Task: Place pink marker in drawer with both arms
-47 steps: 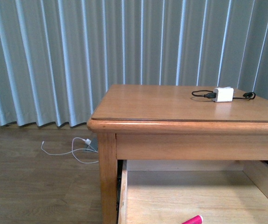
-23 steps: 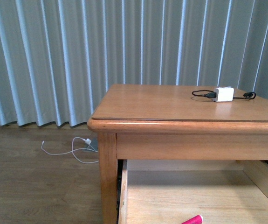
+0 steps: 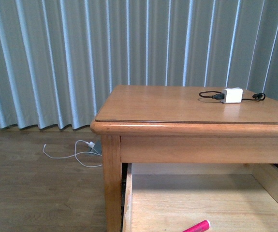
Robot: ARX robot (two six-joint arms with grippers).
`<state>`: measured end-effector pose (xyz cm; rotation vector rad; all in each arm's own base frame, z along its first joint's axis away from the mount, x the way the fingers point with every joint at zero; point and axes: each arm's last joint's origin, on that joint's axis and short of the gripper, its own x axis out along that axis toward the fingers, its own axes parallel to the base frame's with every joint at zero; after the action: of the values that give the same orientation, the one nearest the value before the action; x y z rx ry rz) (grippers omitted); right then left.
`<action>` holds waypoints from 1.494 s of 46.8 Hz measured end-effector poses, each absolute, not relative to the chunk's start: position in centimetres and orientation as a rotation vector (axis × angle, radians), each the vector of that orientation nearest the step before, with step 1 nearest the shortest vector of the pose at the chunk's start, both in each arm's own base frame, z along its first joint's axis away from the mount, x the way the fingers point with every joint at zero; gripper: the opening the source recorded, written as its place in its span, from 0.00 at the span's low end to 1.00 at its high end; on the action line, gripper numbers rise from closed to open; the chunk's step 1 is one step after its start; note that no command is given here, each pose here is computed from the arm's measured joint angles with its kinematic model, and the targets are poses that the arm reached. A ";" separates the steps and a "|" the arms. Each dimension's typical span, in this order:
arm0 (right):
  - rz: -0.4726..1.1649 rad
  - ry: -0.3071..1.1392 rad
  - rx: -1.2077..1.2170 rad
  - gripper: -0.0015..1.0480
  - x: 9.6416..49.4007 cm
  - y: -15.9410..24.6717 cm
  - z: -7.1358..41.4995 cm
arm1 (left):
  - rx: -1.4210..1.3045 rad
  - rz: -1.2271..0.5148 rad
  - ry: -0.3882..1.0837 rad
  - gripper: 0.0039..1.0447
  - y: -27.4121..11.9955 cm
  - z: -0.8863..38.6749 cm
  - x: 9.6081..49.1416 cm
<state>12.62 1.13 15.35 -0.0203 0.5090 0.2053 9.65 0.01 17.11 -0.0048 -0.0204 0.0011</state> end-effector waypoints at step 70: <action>-0.015 0.606 0.077 0.92 34.2 7.1 11.5 | -0.004 0.001 -0.020 0.94 0.0 17.1 9.7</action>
<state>34.20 7.06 11.47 0.0767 0.6062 -0.0149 9.65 0.01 17.11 -0.0044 -0.0204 0.0011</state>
